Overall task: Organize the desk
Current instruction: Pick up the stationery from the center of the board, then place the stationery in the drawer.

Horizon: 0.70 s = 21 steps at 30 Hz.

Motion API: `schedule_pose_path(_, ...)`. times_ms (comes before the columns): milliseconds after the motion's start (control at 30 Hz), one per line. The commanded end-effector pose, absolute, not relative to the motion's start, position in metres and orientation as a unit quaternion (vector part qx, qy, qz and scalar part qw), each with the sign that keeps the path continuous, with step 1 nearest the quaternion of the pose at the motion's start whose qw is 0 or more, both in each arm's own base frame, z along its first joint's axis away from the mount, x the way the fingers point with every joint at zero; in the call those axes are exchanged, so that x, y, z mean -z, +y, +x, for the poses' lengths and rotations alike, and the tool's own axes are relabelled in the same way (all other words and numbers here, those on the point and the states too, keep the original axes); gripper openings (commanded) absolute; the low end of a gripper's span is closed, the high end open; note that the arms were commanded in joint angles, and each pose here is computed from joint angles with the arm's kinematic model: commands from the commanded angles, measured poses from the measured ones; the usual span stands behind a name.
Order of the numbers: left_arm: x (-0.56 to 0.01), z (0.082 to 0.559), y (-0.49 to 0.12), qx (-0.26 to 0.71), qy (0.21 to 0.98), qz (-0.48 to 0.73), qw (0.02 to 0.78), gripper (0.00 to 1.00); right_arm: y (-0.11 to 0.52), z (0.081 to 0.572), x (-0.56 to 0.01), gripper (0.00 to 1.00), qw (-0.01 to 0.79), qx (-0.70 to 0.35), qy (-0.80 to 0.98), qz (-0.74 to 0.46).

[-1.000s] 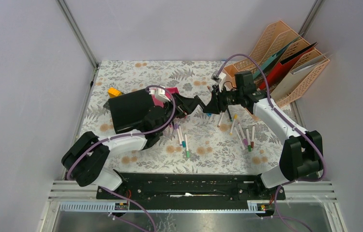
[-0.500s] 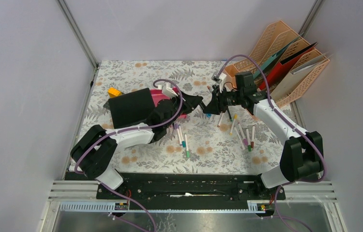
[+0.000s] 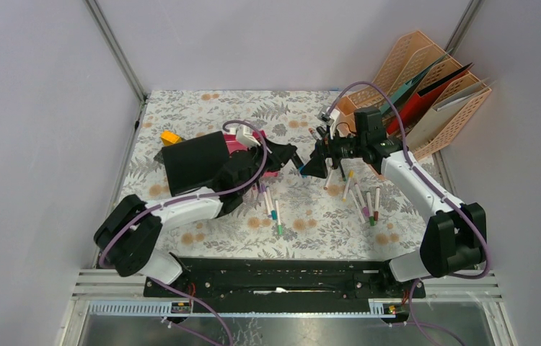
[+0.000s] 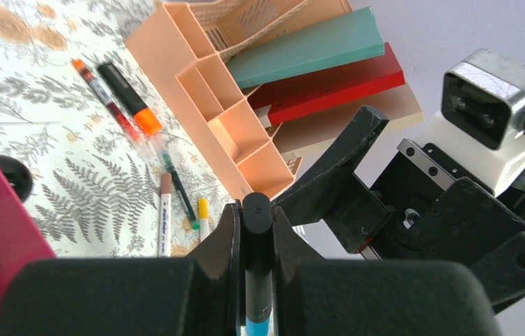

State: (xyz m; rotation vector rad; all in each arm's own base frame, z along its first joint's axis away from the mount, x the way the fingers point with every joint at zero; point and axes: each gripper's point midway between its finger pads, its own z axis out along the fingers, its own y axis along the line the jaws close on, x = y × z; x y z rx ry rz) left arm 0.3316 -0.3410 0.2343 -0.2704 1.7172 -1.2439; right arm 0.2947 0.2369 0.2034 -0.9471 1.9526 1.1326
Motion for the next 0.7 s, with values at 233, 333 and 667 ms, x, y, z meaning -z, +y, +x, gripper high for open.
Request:
schedule_pose_path(233,-0.266,0.341,-0.267,0.380,0.714,-0.110,0.577,0.00,0.236,0.289,-0.225,1.00,0.379,-0.430,0.718,-0.395)
schedule_pose_path(333,-0.268,0.350,-0.249,0.339,0.728,-0.119,0.584,0.00,0.236,0.289,-0.223,1.00,0.378,-0.428,0.719,-0.397)
schedule_pose_path(667,-0.264,0.376,-0.218,0.225,0.763,-0.136,0.591,0.00,0.235,0.289,-0.223,1.00,0.379,-0.425,0.717,-0.401)
